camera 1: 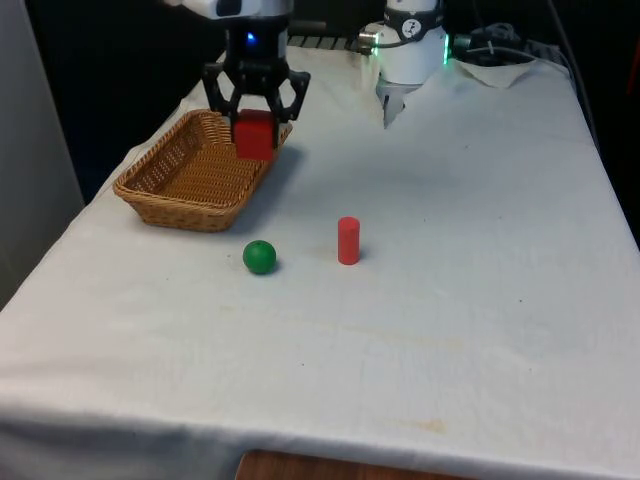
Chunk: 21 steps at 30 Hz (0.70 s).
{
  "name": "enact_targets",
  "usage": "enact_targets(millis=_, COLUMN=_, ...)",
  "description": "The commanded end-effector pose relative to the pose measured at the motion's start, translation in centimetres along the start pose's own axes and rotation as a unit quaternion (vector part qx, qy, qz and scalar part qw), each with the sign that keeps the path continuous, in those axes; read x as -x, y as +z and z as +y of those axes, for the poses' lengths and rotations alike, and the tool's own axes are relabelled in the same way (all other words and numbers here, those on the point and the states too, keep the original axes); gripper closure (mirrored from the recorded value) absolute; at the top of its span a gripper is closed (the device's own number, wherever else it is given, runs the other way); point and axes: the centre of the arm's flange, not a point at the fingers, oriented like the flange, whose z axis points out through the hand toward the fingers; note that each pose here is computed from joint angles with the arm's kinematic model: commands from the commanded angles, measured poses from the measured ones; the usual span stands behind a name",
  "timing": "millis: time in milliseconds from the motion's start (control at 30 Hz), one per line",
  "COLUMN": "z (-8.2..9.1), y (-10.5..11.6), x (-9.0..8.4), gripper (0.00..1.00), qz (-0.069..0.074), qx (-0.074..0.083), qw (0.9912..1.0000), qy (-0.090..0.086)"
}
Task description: Pick up the object to the left of the cylinder and place it into the basket.
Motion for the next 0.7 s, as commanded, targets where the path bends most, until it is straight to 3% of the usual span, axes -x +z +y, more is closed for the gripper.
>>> enact_targets(millis=0, z=0.7, y=0.1, x=0.2, gripper=0.97, qz=0.001, qx=-0.002, qw=1.0, qy=0.0)
enact_targets(millis=433, z=5.0, y=0.8, x=2.7, gripper=0.97, qz=-0.001, qx=0.005, qw=0.99998, qy=0.003)
enact_targets(millis=467, z=4.8, y=0.8, x=2.6, gripper=0.97, qz=-0.006, qx=0.006, qw=0.99995, qy=0.004)
enact_targets(millis=667, z=6.7, y=1.4, x=4.0, gripper=0.97, qz=0.004, qx=0.003, qw=0.99998, qy=0.004)
